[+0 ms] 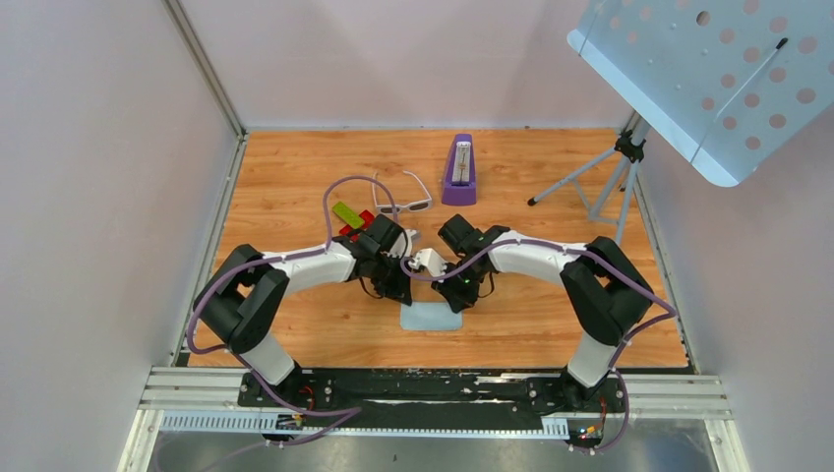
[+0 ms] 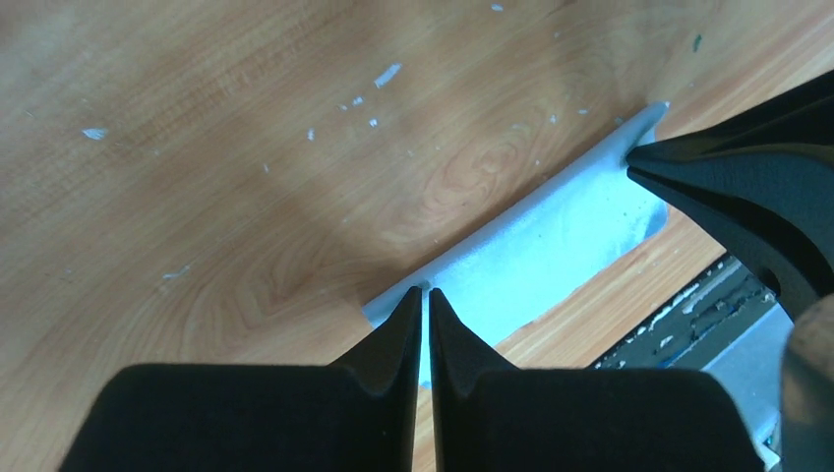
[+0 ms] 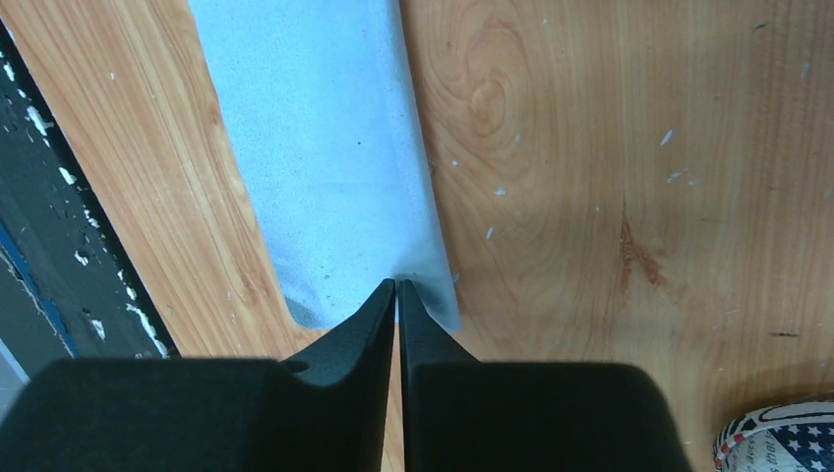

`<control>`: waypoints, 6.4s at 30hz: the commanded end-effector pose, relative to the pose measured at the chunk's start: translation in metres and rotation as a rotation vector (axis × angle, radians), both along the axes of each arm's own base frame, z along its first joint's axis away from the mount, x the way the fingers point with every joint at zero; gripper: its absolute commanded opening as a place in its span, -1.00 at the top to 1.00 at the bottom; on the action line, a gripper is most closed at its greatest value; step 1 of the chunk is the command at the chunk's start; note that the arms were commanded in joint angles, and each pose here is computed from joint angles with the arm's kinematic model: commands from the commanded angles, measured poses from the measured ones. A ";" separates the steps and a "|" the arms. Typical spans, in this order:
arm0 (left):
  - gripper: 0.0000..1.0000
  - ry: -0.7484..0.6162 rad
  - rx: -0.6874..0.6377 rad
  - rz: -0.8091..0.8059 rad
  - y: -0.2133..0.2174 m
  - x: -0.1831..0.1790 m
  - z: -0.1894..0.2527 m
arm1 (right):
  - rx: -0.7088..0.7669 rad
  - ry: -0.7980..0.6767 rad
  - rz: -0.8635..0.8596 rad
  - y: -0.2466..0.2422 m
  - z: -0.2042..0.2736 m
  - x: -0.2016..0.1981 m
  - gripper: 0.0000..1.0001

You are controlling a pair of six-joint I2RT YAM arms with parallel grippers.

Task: Organize the sunglasses
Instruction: Open the sunglasses case at the center of the board.

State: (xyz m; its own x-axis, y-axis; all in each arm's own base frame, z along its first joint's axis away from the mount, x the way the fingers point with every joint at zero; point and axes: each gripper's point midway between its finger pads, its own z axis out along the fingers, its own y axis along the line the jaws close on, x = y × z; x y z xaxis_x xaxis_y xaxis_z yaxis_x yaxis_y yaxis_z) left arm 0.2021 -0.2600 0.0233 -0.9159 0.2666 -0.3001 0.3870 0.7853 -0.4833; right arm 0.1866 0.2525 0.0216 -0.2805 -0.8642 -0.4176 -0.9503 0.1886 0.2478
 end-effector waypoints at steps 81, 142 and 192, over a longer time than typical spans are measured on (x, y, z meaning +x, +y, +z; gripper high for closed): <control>-0.27 -0.318 -0.055 0.100 0.016 0.032 0.067 | -0.232 -0.239 0.364 -0.126 0.008 0.120 -0.43; -1.00 -0.635 -0.922 0.219 -0.046 0.036 0.235 | 0.758 0.456 -0.323 -0.005 0.229 0.040 0.55; -0.73 -0.562 -1.035 0.130 -0.076 0.024 0.223 | 0.805 0.500 -0.296 -0.009 0.226 0.018 0.72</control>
State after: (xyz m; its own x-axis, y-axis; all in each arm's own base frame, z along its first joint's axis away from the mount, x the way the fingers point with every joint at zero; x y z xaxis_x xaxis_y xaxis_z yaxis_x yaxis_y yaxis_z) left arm 0.2195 -0.3339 0.2314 -0.6448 -0.4153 -0.6417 0.6500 0.1437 -0.7462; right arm 0.2119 0.2426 0.2479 -0.7463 -0.2351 -0.6227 -0.6456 0.0277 0.7632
